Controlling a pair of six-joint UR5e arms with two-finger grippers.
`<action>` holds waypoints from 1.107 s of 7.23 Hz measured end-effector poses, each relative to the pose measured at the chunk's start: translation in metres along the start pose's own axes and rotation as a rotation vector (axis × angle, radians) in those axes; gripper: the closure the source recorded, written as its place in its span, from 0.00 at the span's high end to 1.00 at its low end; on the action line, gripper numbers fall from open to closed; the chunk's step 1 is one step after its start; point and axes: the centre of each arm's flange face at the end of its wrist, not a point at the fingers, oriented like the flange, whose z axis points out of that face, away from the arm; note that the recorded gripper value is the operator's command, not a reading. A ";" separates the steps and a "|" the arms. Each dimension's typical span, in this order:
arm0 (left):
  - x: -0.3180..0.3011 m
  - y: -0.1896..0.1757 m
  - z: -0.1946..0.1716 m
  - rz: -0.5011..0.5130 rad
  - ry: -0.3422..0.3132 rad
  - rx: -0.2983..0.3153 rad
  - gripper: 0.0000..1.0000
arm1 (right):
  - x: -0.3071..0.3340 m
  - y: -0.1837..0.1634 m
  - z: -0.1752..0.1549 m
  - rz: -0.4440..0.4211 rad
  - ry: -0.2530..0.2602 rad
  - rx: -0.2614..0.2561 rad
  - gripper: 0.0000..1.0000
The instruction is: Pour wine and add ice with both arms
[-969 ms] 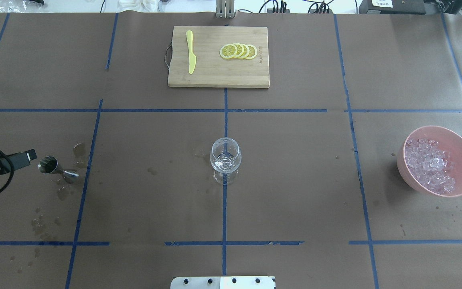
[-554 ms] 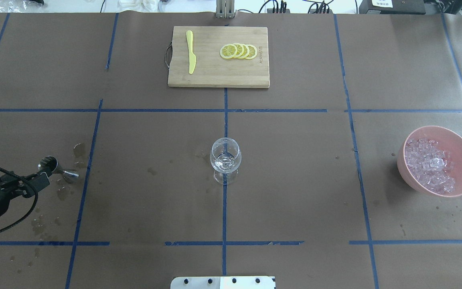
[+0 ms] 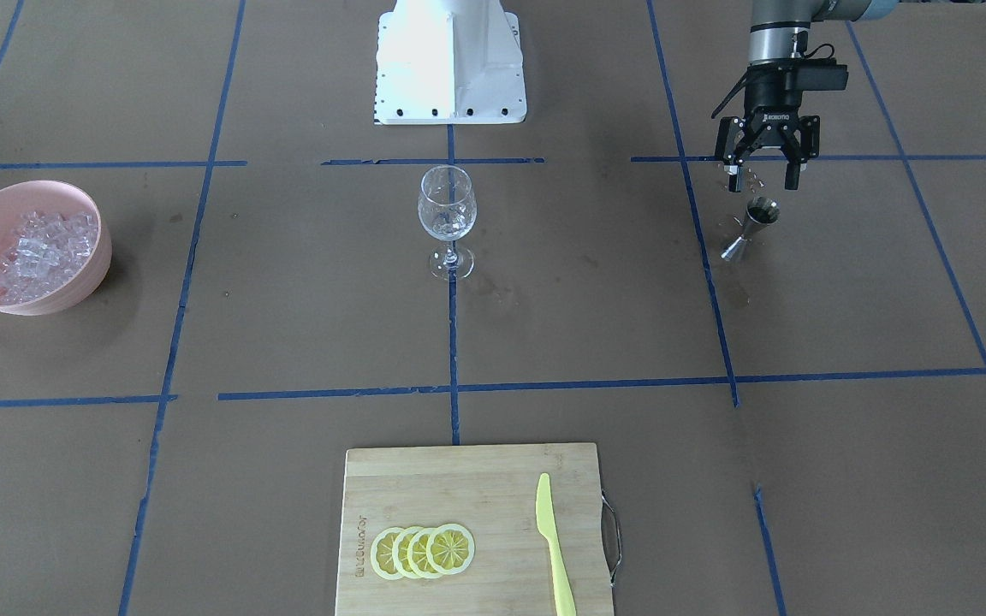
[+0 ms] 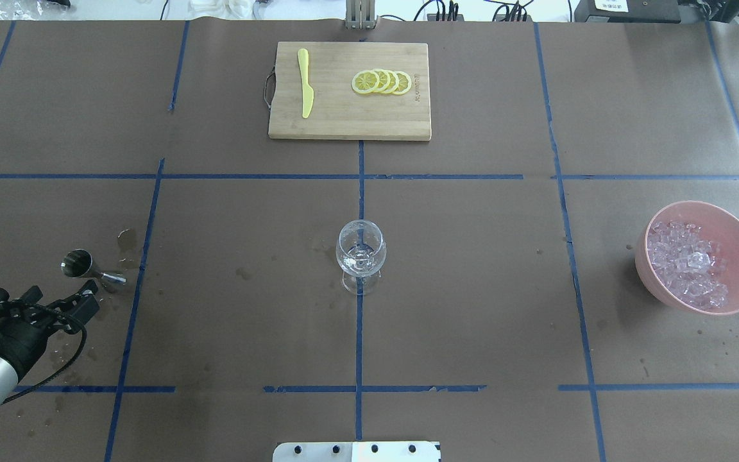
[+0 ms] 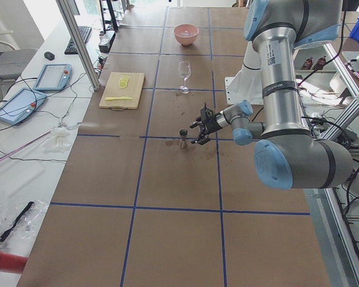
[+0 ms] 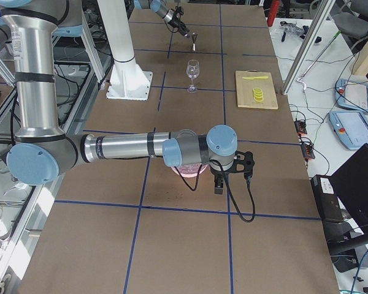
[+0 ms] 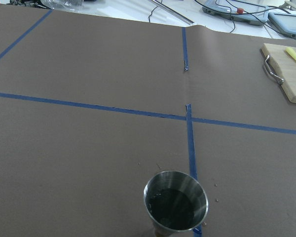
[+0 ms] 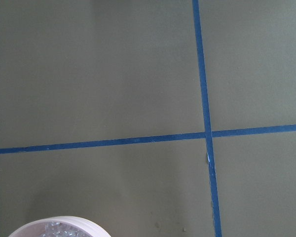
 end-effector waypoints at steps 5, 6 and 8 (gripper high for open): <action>0.014 0.044 0.048 0.034 -0.010 0.195 0.89 | -0.017 0.002 -0.006 0.020 0.001 0.012 1.00; 0.018 0.049 0.054 0.036 -0.010 0.215 0.82 | -0.022 0.003 -0.008 0.019 0.002 0.016 1.00; 0.011 0.060 0.065 0.036 -0.023 0.231 0.68 | -0.045 0.006 -0.009 0.045 -0.003 0.018 1.00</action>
